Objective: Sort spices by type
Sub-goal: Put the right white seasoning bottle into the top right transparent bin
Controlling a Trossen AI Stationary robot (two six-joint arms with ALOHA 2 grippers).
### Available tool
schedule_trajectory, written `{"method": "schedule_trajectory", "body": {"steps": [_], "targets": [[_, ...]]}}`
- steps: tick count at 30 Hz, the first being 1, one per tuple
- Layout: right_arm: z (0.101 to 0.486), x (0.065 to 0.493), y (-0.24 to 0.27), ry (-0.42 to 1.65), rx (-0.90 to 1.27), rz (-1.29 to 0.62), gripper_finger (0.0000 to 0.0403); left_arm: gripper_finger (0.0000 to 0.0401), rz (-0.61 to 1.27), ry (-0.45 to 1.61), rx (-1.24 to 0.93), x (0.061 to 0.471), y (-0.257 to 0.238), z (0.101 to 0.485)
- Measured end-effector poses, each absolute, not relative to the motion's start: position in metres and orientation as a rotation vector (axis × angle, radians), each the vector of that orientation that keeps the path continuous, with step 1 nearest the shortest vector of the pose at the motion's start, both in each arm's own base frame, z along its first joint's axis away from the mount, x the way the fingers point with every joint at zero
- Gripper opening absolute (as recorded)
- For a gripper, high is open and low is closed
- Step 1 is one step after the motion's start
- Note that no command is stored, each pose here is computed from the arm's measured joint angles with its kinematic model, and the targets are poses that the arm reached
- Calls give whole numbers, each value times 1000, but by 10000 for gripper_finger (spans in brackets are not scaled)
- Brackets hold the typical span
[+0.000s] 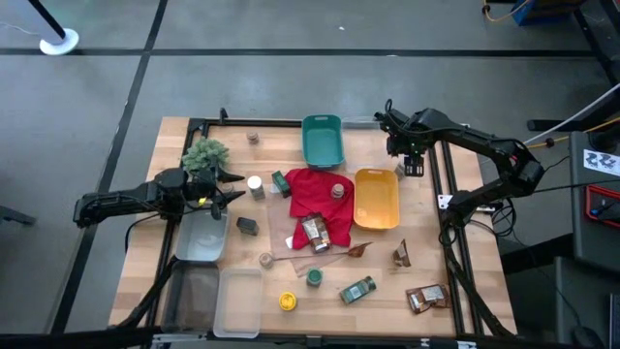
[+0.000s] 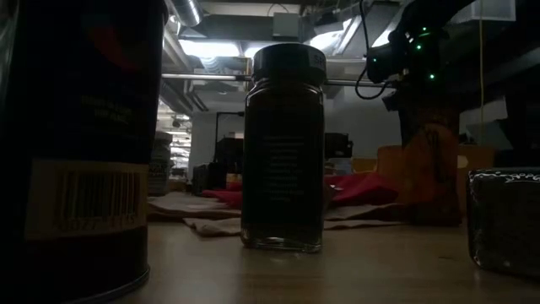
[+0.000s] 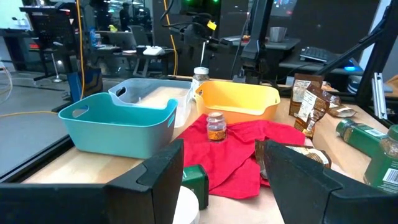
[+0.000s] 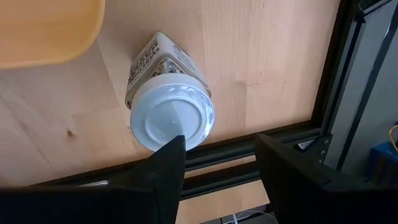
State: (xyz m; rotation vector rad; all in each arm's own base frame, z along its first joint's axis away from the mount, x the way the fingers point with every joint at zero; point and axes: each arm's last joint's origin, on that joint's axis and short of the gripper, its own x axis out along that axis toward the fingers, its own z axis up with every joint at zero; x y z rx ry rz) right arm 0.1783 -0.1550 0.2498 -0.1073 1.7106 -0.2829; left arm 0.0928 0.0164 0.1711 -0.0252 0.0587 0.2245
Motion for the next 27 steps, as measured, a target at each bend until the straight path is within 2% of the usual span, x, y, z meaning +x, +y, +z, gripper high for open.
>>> {"method": "schedule_trajectory", "body": {"steps": [13, 16, 23, 27], "targets": [[249, 178, -153, 1690, -63, -226, 196, 205, 225, 58, -25, 93, 16, 171], [249, 176, -150, 1705, -45, -164, 215, 205, 225, 59, -25, 93, 16, 171], [249, 177, -151, 1693, -101, -125, 284, 205, 225, 58, -25, 93, 16, 171], [249, 179, -153, 1674, -110, -132, 308, 205, 225, 58, -25, 93, 16, 171]]}}
